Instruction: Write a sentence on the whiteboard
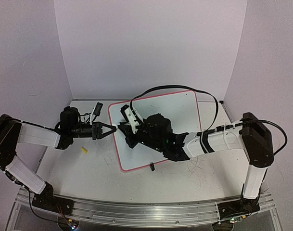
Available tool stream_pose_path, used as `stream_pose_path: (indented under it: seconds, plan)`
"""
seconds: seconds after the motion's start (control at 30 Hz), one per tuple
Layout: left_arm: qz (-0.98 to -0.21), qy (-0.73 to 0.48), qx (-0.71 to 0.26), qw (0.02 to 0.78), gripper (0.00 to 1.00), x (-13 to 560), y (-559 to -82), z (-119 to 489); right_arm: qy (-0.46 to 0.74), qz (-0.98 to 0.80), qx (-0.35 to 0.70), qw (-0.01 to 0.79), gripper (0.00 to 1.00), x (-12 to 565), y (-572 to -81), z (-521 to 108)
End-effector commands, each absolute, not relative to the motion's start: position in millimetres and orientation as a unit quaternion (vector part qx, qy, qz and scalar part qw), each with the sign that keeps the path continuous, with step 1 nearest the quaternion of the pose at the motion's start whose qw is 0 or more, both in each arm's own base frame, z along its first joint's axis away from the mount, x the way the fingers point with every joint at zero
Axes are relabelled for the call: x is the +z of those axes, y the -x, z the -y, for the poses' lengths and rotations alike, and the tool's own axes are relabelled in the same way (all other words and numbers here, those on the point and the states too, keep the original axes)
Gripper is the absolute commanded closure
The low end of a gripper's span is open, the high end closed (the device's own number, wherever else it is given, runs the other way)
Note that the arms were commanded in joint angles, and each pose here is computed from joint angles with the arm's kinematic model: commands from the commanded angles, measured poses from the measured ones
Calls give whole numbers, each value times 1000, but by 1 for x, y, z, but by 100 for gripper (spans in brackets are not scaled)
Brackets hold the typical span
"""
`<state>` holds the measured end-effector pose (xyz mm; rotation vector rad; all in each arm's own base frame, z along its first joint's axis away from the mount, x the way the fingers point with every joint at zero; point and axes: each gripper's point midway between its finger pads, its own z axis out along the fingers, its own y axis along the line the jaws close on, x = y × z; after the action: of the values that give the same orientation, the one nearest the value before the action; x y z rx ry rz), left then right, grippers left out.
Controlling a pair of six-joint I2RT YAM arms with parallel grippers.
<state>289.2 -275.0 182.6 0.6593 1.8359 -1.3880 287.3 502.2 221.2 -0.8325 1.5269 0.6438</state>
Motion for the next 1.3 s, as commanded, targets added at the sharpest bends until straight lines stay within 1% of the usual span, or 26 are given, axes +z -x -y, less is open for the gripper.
stream_pose_path:
  seconds: [0.0,0.67,1.27]
  plan:
    - [-699,-278,-531,390,100,196,-294,280,330,-660,262,622,100,234,-302,-499]
    - [-700,-278,-530,389,100,195,-295,280,309,-679,235,624,100,228,-303,-475]
    - [-700,-278,-530,389,100,196,-296,281,320,-686,251,603,100,211,-293,-475]
